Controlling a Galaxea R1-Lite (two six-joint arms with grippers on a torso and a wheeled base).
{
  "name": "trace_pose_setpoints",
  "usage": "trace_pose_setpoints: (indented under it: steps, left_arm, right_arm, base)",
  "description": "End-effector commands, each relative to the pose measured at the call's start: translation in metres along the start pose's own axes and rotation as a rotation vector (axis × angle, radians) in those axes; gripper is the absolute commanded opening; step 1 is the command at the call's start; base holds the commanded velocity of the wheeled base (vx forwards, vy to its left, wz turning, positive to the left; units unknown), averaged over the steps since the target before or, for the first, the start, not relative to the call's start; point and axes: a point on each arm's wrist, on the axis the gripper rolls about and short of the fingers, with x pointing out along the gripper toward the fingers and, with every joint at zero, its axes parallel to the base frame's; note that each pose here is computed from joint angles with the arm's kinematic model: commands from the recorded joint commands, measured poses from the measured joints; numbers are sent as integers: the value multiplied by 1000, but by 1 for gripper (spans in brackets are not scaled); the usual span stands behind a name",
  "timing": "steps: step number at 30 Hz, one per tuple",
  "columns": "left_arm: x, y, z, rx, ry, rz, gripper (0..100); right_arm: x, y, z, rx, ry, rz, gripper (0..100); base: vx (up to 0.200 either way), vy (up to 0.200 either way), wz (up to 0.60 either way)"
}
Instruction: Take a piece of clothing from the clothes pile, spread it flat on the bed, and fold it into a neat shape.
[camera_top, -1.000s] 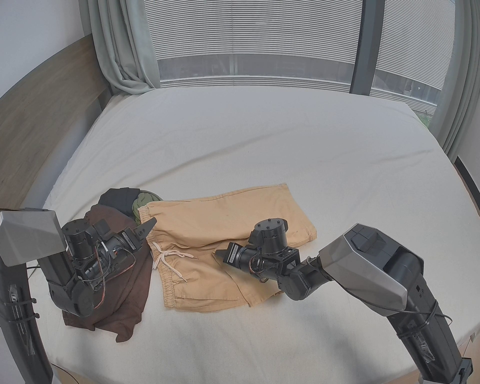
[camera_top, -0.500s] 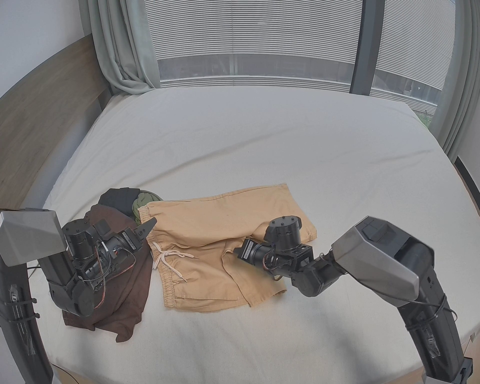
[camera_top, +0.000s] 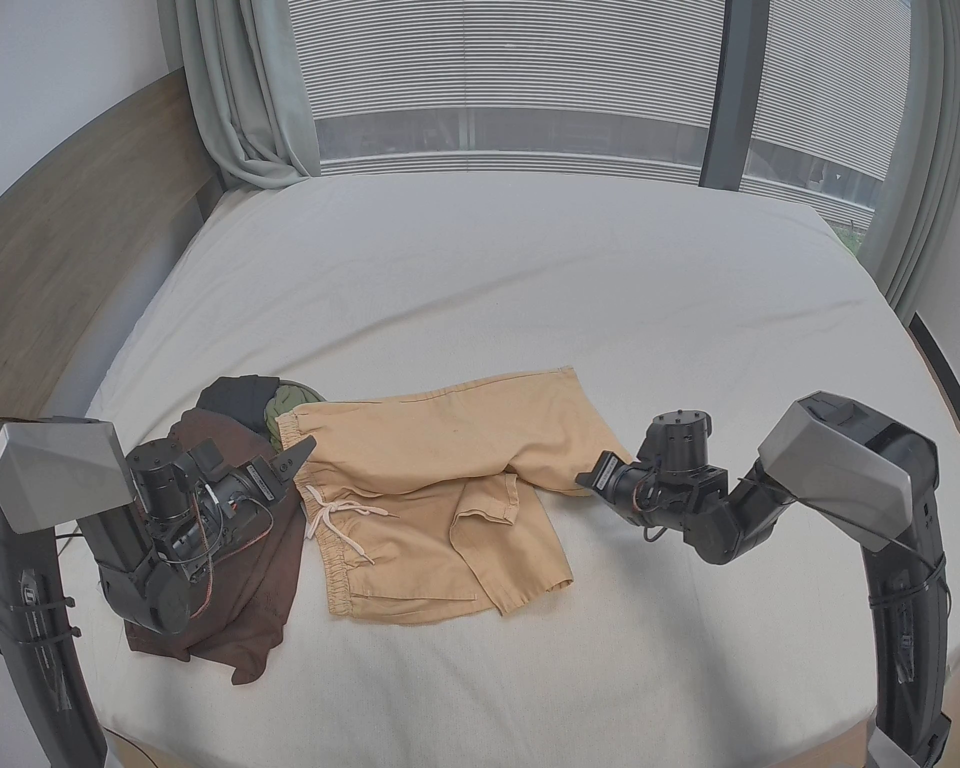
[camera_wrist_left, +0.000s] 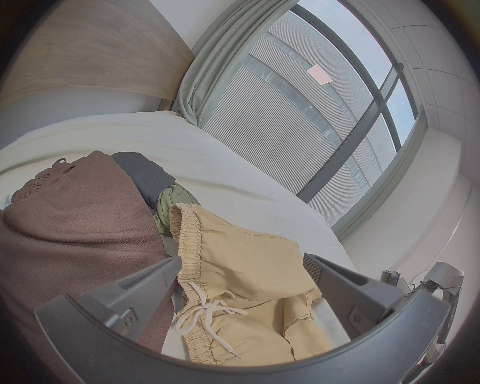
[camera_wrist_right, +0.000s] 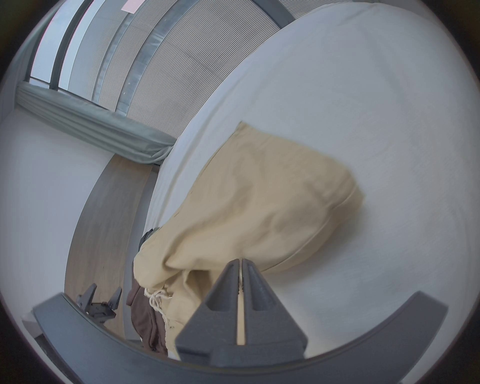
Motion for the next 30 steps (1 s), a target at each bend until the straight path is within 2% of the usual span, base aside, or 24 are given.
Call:
trace_pose_setpoints:
  steps: [1,4,8,11,13,14,17,30]
  left_arm:
    - [0,0,-1,-1,1,0,100]
    - [0,0,-1,-1,1,0,100]
    - [1,0,-1,0,2,-1,100]
    - [1,0,-2,0,4,0,100]
    - [1,0,-1,-1,3,0,100]
    - [1,0,-2,-1,4,0,100]
    - [1,0,-2,-1,4,0,100]
    - [1,0,-1,1,2,-1,100]
  right_arm:
    - [-10,-11,15,20,-30,-22,0]
    - [-14,-14,15,25,-28,-28,0]
    - [-22,-5,2,4,-6,19,0]
    - [-23,19,-20,-34,38,86,0]
    - [-23,25,-24,-41,48,100,0]
    - [-23,38,-34,-58,76,130,100]
    - [-15,52,-40,-72,82,170,100]
    - [26,59,-66,-84,174,136,100]
  base:
    - [0,0,0]
    - [0,0,0]
    - [0,0,0]
    - [0,0,0]
    - [0,0,0]
    - [0,0,0]
    - [0,0,0]
    - [0,0,0]
